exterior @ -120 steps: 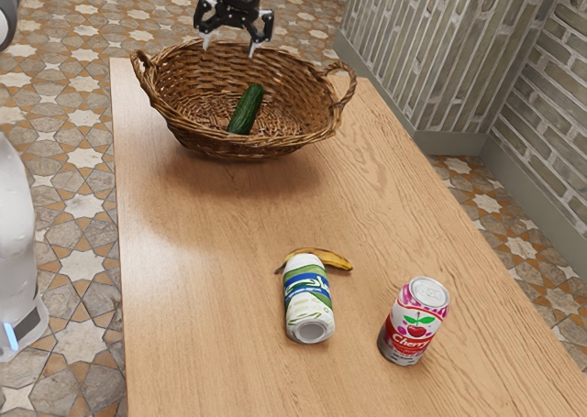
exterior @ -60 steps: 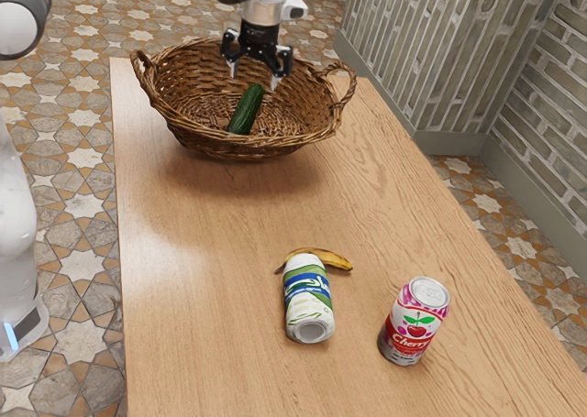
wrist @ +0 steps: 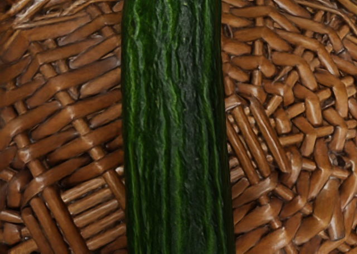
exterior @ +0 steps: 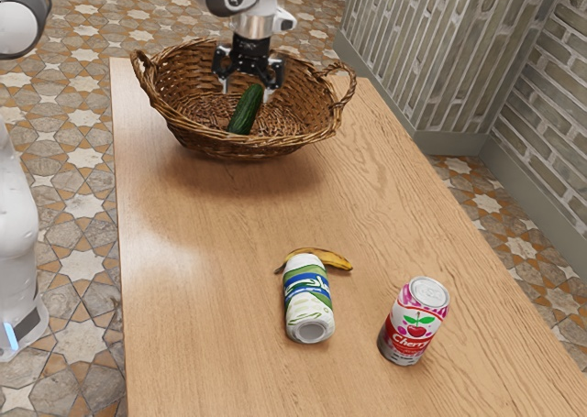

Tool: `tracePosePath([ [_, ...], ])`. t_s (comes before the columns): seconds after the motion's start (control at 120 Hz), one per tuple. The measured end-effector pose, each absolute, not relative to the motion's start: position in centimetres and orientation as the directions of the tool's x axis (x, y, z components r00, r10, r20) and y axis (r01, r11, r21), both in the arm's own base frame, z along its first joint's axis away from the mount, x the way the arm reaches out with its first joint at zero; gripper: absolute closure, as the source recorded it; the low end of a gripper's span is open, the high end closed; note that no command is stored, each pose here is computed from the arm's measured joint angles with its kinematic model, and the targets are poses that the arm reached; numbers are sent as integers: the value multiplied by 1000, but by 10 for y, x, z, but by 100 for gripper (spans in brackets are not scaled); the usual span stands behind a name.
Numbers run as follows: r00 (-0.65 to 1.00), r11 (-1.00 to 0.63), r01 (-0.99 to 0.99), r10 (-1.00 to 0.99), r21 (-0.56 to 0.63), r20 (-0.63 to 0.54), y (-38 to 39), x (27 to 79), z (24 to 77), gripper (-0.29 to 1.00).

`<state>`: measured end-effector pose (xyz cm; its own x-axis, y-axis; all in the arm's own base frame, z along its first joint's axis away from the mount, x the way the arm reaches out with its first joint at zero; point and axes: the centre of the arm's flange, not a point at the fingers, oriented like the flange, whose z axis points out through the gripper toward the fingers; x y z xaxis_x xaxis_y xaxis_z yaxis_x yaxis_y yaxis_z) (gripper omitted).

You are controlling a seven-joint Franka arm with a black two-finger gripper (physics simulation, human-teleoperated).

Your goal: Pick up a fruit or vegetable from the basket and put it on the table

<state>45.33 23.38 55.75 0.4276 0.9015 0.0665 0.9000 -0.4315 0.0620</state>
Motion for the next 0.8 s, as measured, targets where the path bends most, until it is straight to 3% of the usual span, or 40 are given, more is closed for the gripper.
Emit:
tracePosePath([
  [0.8,344,-344,939,939,16,26,250,474,500,24],
])
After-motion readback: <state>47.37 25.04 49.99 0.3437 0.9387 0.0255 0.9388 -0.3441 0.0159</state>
